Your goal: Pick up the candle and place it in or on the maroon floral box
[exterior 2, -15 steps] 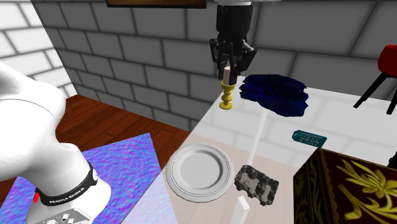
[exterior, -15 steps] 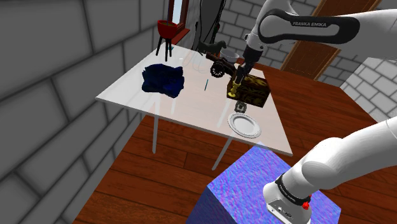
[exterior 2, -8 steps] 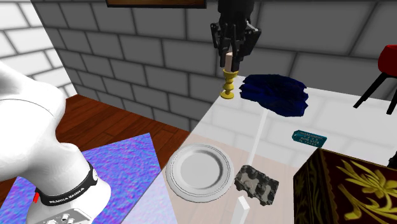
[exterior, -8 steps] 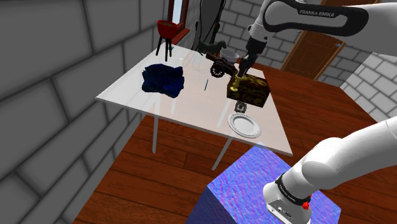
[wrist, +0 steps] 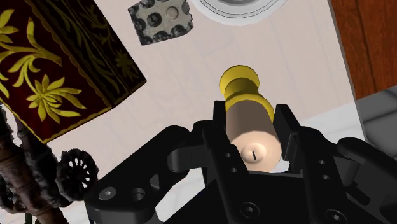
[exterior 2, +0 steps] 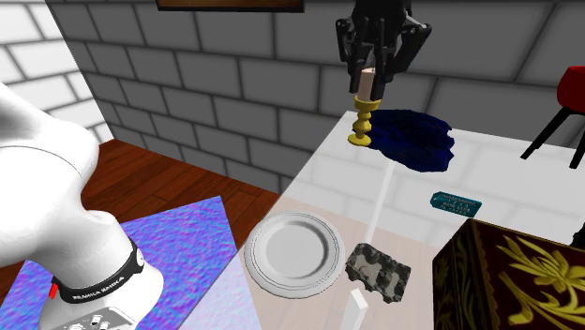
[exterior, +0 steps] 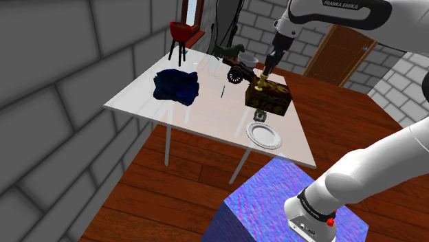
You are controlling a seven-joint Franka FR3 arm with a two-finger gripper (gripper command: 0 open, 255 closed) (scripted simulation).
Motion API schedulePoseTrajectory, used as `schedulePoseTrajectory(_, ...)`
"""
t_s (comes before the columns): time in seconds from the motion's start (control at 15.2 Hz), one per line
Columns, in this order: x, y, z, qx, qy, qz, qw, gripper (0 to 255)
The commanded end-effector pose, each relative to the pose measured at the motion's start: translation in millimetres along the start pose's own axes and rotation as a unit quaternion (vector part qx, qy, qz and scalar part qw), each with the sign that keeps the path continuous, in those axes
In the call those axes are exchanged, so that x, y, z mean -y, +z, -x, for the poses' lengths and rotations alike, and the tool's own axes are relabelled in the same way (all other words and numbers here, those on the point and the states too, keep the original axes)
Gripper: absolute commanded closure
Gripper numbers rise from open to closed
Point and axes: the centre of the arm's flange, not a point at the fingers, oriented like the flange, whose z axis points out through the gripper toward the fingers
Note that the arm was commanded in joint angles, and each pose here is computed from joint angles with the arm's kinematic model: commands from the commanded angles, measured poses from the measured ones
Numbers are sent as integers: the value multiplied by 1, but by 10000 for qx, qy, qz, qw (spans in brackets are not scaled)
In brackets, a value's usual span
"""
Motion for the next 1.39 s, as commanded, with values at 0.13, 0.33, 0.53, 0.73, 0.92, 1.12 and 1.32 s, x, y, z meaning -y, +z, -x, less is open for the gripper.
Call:
schedulePoseTrajectory(0.13, -50, -6, 0, 2, -6, 1, 10000, 255)
schedulePoseTrajectory(0.33, -90, -10, -2, 2, -6, 1, 10000, 255)
schedulePoseTrajectory(0.53, -129, -15, -4, 2, -6, 1, 10000, 255)
schedulePoseTrajectory(0.73, -168, -20, -7, 2, -6, 1, 10000, 255)
schedulePoseTrajectory(0.92, -207, -24, -9, 2, -6, 1, 10000, 255)
schedulePoseTrajectory(1.12, -247, -29, -11, 2, -6, 1, 10000, 255)
schedulePoseTrajectory(1.32, -286, -33, -14, 2, -6, 1, 10000, 255)
